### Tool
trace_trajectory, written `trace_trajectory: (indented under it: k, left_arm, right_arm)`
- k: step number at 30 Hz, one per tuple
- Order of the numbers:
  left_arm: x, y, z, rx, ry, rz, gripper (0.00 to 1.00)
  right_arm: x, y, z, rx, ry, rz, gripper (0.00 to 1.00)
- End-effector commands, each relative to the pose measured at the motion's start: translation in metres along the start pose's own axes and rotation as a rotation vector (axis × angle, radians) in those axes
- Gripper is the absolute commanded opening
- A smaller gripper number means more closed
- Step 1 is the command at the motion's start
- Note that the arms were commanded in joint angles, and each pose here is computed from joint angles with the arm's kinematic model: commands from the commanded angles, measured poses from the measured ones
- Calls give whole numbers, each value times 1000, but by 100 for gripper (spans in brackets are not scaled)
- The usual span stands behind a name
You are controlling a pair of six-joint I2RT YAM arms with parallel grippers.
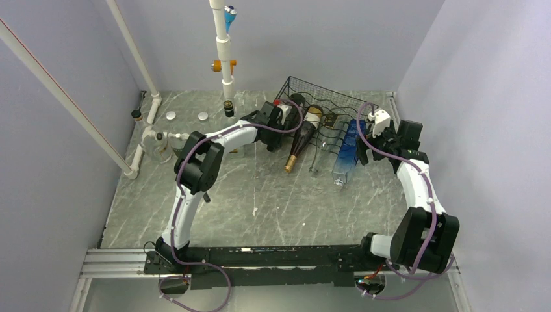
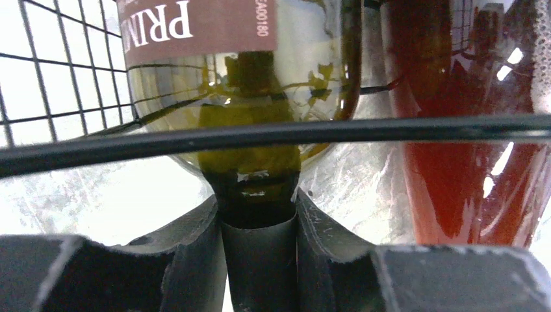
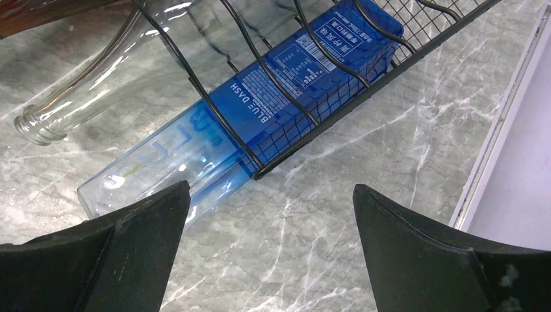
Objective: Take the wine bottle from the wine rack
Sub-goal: Pick up the wine bottle from the wine rack.
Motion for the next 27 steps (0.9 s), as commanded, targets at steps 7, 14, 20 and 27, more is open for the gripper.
trace_trajectory:
  k: [7, 14, 20, 27]
  left_arm:
    - [-14, -4, -26, 24, -80, 10, 0]
    - [-7, -12, -56, -13, -122, 59, 0]
    - [10, -22, -71, -45, -109, 94, 0]
    - [35, -23, -90, -46, -94, 77, 0]
  right_arm:
    - [-22, -3, -13, 6, -84, -54, 99]
    - [-24, -1, -14, -3, -93, -58, 99]
    - [-25, 0, -16, -7, -101, -61, 99]
    - [-27, 3, -19, -28, -119, -75, 99]
Point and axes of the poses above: each gripper's point midway between its finger pads, its own z axis out along the fingers, its own y axis along the line the jaws close on, x = y × z, the point moved 8 cm from there along -z, back along the fingers, and after that the axes turned 4 degrees about z, right-handed, at the moved point
